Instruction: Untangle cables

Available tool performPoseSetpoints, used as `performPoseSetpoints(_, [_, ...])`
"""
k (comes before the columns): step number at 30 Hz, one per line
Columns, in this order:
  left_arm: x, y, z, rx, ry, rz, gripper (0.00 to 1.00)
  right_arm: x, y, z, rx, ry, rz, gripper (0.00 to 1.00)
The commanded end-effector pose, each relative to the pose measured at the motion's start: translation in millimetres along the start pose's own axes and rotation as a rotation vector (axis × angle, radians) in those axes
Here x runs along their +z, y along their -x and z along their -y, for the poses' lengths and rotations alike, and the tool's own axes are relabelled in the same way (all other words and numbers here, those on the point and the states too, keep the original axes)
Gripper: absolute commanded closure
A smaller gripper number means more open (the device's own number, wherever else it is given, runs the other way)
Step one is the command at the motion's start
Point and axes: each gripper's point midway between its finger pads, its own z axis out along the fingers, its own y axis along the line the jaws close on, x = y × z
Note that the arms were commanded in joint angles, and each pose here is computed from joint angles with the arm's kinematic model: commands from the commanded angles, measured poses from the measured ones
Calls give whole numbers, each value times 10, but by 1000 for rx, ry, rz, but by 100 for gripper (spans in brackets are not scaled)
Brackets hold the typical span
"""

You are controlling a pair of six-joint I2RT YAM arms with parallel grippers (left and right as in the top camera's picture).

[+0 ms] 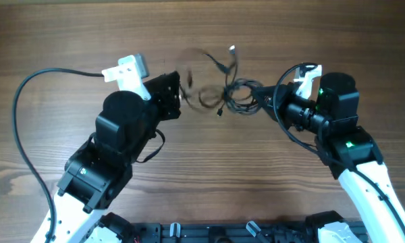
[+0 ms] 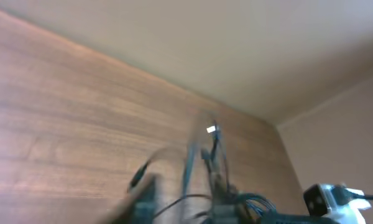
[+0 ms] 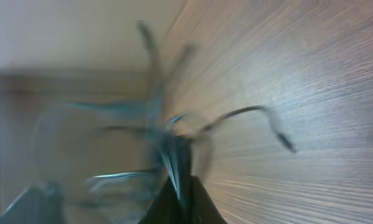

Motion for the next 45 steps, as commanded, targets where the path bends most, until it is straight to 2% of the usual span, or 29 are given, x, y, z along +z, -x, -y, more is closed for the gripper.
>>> performPoseSetpoints(1, [-93, 42, -146, -8, 72, 21, 32, -32, 109, -163, -6, 50, 47, 96])
performPoseSetpoints(3, [-95, -11, -184, -2, 86, -1, 28, -38, 119, -236, -24, 79, 48, 96])
performPoseSetpoints(6, [-92, -109, -67, 71, 17, -60, 27, -50, 94, -359, -58, 132, 28, 96])
performPoseSetpoints(9, [-132, -324, 177, 215, -144, -171, 14, -71, 74, -490, -127, 187, 16, 96])
performPoseSetpoints(11, [-241, -543, 428, 371, -335, -264, 6, -119, 6, -687, -240, 276, -14, 96])
performPoseSetpoints(12, [-281, -618, 493, 438, -398, -289, 5, -142, -32, -759, -284, 311, -30, 96])
performPoseSetpoints(14, [-241, -622, 447, 479, -378, -283, 0, -210, -143, -915, -383, 394, -76, 96])
performPoseSetpoints(17, [-112, -566, 304, 485, -281, -258, 0, -278, -262, -1019, -471, 462, -123, 96])
performPoseSetpoints(20, [69, -696, 216, 485, -250, -313, 2, -362, -362, -1134, -554, 534, -158, 96])
performPoseSetpoints(22, [132, -768, 223, 479, -264, -343, 16, -372, -379, -1144, -564, 542, -165, 96])
performPoseSetpoints(24, [128, -764, 344, 477, -328, -337, 47, -372, -378, -1144, -564, 542, -164, 96])
performPoseSetpoints(25, [131, -731, 382, 478, -341, -320, 67, -369, -373, -1142, -562, 540, -162, 96])
performPoseSetpoints(26, [138, -690, 418, 481, -352, -299, 96, -360, -360, -1132, -564, 534, -154, 96])
performPoseSetpoints(35, [29, -565, 498, 465, -372, -248, 96, -146, -138, -735, -506, 327, -54, 96])
performPoseSetpoints(36, [11, -483, 486, 424, -343, -218, 96, -140, -132, -718, -501, 319, -53, 96])
performPoseSetpoints(38, [-4, -100, 209, 182, -120, -65, 96, -136, -119, -710, -499, 313, -46, 96])
performPoseSetpoints(39, [-35, 8, 135, 101, -70, -15, 96, -133, -111, -702, -496, 308, -42, 96])
performPoseSetpoints(41, [-134, 163, 110, -49, -51, 54, 96, -123, -101, -673, -487, 294, -39, 96])
performPoseSetpoints(45, [-290, 257, 170, -132, -90, 87, 96, -115, -108, -643, -492, 283, -43, 96])
